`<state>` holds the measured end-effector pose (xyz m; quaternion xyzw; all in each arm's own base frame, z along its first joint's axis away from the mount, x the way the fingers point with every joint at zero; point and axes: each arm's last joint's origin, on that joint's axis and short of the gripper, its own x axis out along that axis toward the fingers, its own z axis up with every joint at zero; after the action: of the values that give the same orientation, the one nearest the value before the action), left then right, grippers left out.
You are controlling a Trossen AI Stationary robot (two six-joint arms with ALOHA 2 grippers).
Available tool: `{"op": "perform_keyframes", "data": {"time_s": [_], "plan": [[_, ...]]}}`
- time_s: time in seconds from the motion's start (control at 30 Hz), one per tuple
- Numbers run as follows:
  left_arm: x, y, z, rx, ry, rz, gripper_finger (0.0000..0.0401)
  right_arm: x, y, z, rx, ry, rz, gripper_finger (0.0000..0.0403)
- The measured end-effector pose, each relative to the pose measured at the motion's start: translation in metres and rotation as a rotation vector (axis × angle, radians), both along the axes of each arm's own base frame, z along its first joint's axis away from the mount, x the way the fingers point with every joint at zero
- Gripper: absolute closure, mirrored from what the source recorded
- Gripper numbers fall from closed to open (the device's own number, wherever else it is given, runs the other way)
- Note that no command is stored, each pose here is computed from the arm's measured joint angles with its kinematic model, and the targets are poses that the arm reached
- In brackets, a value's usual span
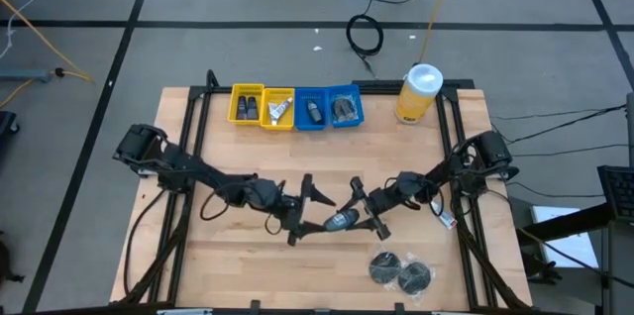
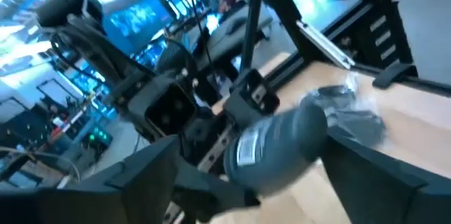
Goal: Pick & Place Travel size toiletries
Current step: Put the black roll-on deodorant into the left blue bin
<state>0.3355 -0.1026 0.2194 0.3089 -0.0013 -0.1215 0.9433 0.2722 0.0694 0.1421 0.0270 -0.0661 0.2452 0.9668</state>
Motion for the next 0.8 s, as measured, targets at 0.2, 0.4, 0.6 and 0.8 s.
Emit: {"op": "perform_keyframes", "data": {"time_s": [0.2,0.4,0.6,0.8], "plan": [[0.0,-0.001,-0.001,0.01,0.0,-0.098,0.0042,0.006,-0.002,0.005,-0.002,-0.029,0.018,0.0191],[0.004,-0.003,-0.003,-0.016,-0.019,-0.116,0.007,0.013,-0.004,0.011,0.003,-0.057,0.02,0.0191],[0.005,-0.003,0.0,-0.07,-0.052,-0.115,0.0119,0.019,-0.011,0.016,0.006,-0.078,-0.007,0.0191],[0.005,-0.003,0.002,-0.084,-0.073,-0.112,0.0156,0.022,-0.019,0.018,0.011,-0.086,-0.03,0.019]]}}
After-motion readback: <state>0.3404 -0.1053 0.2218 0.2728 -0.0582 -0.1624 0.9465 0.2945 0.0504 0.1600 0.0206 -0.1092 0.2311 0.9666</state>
